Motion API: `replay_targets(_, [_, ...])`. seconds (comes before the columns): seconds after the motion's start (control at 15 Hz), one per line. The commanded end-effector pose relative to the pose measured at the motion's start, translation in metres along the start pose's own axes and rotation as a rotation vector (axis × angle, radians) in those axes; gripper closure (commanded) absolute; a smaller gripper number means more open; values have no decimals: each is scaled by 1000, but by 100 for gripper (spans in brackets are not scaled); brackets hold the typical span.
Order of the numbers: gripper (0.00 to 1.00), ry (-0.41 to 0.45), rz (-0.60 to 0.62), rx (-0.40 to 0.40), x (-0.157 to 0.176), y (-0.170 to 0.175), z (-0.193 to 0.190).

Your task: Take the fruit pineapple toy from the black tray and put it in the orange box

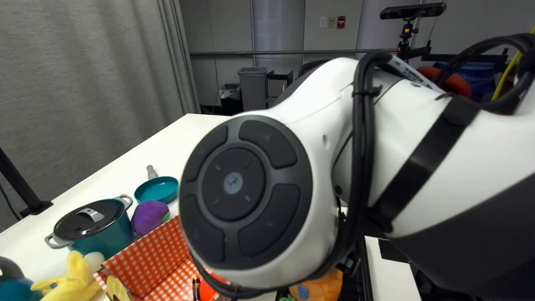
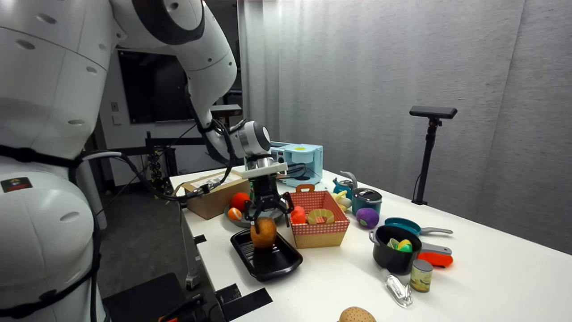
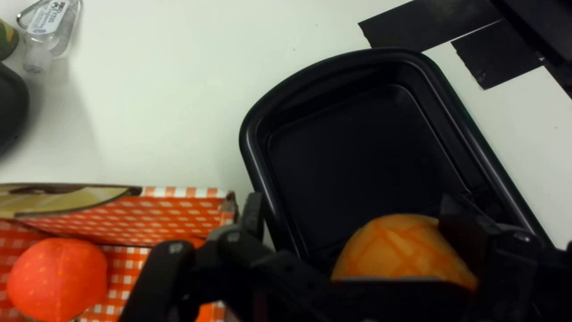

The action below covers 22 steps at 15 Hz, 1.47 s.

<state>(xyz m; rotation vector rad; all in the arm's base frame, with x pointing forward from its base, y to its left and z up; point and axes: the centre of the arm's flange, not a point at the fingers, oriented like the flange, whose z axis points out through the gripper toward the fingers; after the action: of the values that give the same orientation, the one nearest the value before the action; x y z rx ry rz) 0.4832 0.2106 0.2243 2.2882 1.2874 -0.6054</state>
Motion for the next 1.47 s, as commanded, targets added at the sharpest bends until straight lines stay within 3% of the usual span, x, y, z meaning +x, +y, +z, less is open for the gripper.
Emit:
replay_targets(0.0, [0,-11,-1,-24,26,-5,-19])
replay_targets(0.6, [0,44,34,7,29,6,-37])
replay_targets(1.13, [0,63,131,168,17,34,-16])
replay_targets(1.4, [0,65,176,207,11,44,-6])
